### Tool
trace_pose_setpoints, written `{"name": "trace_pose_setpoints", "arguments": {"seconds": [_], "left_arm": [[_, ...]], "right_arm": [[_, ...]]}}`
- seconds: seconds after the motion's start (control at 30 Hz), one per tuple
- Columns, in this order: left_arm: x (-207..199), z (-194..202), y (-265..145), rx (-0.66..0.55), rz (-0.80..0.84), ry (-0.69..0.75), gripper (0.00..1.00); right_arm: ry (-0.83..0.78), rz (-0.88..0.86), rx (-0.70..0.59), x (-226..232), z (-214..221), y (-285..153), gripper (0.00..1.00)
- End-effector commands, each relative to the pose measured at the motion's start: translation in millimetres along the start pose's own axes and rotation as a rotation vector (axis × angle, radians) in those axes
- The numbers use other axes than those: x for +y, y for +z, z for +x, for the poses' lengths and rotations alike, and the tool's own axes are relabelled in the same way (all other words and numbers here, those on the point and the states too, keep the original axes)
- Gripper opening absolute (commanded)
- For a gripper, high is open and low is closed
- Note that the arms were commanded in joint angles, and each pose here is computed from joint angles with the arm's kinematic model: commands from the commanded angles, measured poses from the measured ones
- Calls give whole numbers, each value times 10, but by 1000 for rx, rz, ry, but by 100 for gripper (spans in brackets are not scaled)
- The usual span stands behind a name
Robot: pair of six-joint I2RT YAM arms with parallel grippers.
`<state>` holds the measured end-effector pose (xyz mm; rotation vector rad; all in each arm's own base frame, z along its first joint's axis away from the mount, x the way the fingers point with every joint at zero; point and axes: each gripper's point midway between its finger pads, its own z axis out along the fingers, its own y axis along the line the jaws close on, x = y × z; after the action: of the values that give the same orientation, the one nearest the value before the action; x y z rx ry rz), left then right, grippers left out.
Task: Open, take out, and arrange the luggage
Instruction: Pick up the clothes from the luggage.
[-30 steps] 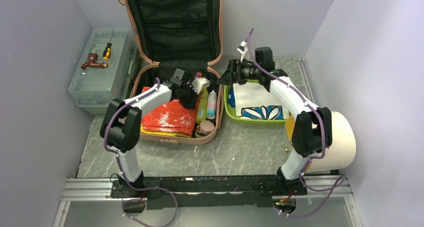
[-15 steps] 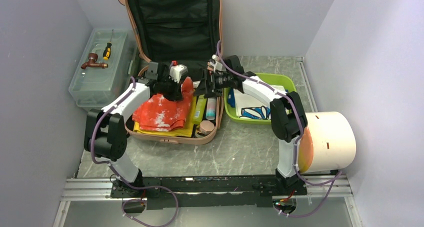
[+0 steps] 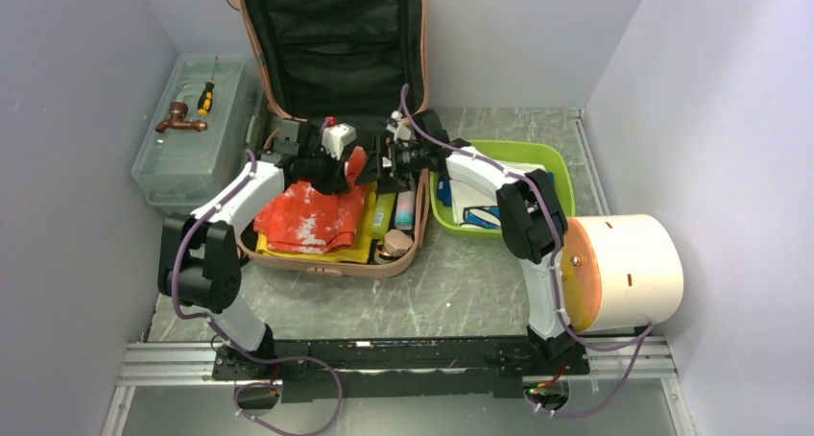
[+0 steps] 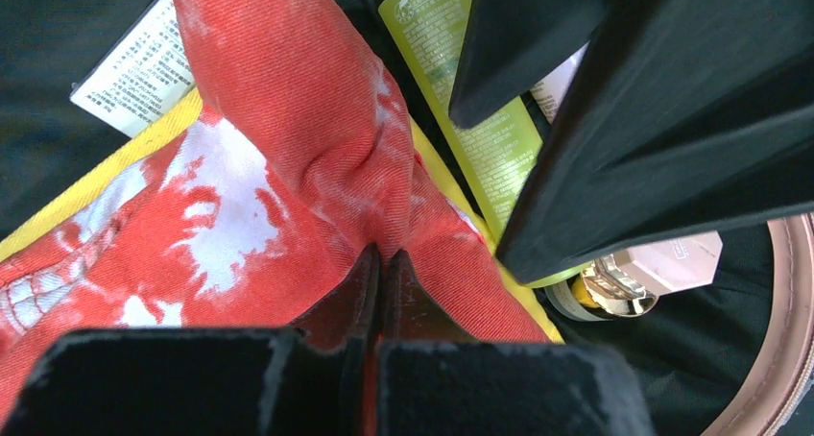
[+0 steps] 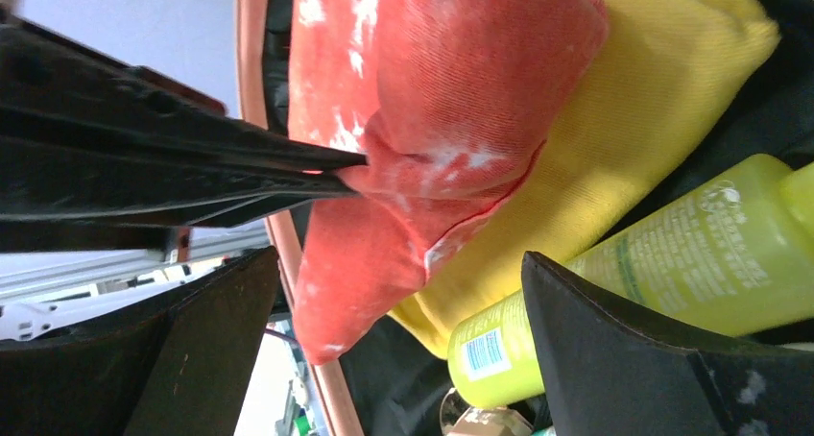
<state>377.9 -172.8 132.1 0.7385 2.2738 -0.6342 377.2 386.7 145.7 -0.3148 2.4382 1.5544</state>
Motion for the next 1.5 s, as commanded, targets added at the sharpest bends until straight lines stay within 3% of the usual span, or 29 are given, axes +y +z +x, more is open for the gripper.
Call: {"name": "trace_pose_setpoints", "arguments": {"seconds": [0.0, 0.13, 0.33, 0.37, 0.5, 0.6, 0.87, 1.17, 1.33, 1.47], "left_arm": [[106, -201, -245, -83, -67, -1, 0], [69, -249, -293, -106, -57, 9, 0], [33, -246, -300, -108, -41, 11, 1], [33, -248, -304, -106, -40, 7, 11], [88, -331, -410, -136, -56, -16, 71], [181, -452, -598, -177, -74, -31, 91], [469, -603, -1326, -334, -164, -37, 99], [581, 115, -1642, -315, -179, -97, 100], [678, 494, -1912, -364, -119, -216, 100], [739, 714, -2243, -438, -76, -306, 99]], "right_arm": [[0, 68, -2, 18, 19, 133, 100], [10, 103, 4, -68, 43, 226, 100], [60, -15, 35, 76, 66, 312, 100], [60, -21, 38, 90, 60, 324, 100], [62, -34, 50, 95, 66, 357, 100], [72, -35, 62, 60, 120, 384, 100], [48, 35, 59, -88, 157, 457, 100], [-47, 80, 98, -133, 304, 680, 99], [-59, 59, 118, -114, 382, 741, 76], [-74, 26, 127, -19, 396, 705, 31]]}}
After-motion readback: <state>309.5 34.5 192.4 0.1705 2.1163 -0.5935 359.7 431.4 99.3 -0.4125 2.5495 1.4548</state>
